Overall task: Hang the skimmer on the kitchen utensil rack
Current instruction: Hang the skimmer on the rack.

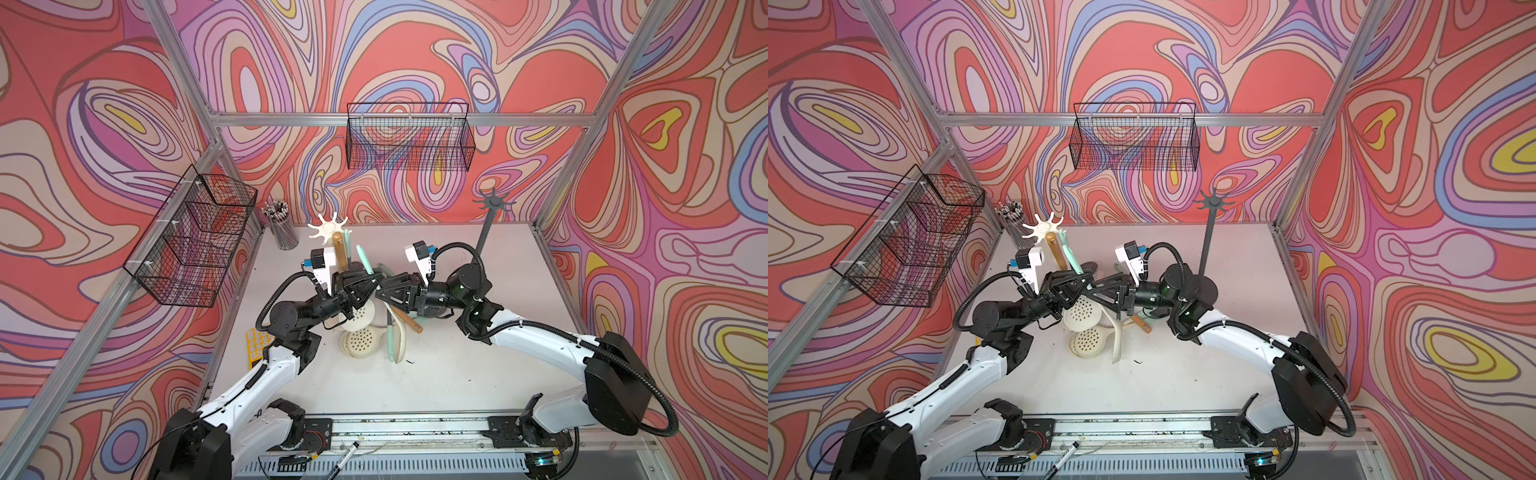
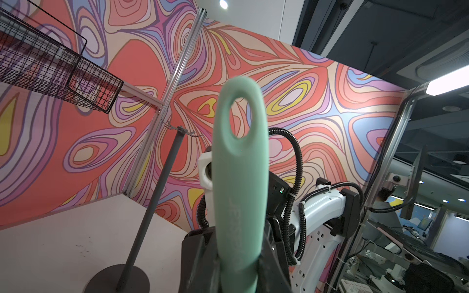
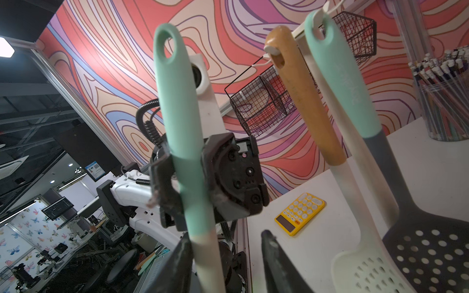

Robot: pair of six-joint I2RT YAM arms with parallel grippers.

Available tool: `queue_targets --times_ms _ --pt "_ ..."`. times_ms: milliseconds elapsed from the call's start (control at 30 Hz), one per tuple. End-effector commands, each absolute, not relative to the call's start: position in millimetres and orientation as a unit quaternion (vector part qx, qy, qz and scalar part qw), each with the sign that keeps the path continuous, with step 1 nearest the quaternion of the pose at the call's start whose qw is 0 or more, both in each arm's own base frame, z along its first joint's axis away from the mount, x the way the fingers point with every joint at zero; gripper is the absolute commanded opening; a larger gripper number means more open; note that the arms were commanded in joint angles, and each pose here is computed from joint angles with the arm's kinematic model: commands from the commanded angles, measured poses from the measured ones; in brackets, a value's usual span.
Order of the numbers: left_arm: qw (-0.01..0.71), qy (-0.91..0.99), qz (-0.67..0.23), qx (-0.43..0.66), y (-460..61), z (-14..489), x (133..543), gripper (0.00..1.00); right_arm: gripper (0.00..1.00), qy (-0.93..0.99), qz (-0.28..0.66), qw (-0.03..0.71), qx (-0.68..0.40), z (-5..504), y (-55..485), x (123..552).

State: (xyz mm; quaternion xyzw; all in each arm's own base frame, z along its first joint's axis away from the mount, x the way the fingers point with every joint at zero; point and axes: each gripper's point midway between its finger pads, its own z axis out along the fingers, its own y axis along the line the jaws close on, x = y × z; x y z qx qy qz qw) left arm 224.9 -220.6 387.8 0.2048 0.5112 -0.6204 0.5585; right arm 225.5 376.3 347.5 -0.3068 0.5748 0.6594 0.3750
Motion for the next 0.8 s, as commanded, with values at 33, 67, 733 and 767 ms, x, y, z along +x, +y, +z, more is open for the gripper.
queue_targets --times_ms 33,67,733,767 --pt "0.569 0.572 -0.555 0.202 -214 370 225 0.01 0.53 0.594 0.63 0.399 -0.302 345 370 230" --pt "0.57 0.593 -0.535 0.195 -210 363 227 0.02 0.54 0.601 0.62 0.405 -0.301 344 369 232" --pt "0.55 0.798 -0.236 0.071 -117 305 236 0.04 0.56 0.747 0.345 0.51 -0.252 305 319 300" --pt "0.552 0.8 -0.225 0.066 -113 305 237 0.04 0.56 0.75 0.333 0.514 -0.25 303 316 303"
